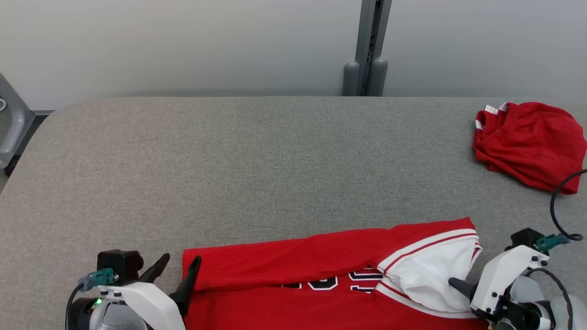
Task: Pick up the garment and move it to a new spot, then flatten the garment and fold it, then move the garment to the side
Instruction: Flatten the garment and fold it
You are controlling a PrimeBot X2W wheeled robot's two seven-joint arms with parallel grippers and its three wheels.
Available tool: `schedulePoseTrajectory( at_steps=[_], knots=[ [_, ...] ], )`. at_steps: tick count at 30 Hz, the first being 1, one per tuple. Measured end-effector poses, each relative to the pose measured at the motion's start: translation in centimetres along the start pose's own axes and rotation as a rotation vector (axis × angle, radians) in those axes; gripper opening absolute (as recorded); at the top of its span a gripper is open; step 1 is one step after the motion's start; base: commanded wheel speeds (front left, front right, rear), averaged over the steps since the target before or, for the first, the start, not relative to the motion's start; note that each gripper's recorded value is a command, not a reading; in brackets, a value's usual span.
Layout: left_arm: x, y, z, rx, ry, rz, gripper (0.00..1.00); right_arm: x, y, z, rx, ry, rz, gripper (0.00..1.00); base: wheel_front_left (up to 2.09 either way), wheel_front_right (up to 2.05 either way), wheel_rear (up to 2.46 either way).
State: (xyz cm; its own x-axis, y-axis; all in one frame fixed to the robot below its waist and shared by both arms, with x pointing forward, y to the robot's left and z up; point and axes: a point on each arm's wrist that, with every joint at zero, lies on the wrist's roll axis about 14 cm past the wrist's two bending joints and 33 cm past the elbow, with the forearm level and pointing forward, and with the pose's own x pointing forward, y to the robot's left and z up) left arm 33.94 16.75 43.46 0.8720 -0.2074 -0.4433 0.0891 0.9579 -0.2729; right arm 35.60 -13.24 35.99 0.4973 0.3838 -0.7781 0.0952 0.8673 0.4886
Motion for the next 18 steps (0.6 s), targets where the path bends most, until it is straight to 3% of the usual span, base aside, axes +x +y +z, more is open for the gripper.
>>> schedulePoseTrajectory(
  at_steps=[1, 9, 18],
  knots=[
    [0.0, 0.0, 0.0, 0.000, 0.000, -0.001, 1.00, 0.1, 0.3, -0.2, 0.001, 0.005, 0.009, 0.00, 0.00, 0.00, 0.00],
    [0.1, 0.0, -0.1, -0.001, -0.005, -0.003, 1.00, 0.1, 1.1, 0.3, -0.024, -0.027, 0.027, 0.00, 0.00, 0.00, 0.00],
    [0.5, -0.3, 0.9, 0.007, -0.055, -0.012, 1.00, -1.6, -1.2, 3.6, -0.018, -0.149, -0.019, 0.00, 0.00, 0.00, 0.00]
  ],
)
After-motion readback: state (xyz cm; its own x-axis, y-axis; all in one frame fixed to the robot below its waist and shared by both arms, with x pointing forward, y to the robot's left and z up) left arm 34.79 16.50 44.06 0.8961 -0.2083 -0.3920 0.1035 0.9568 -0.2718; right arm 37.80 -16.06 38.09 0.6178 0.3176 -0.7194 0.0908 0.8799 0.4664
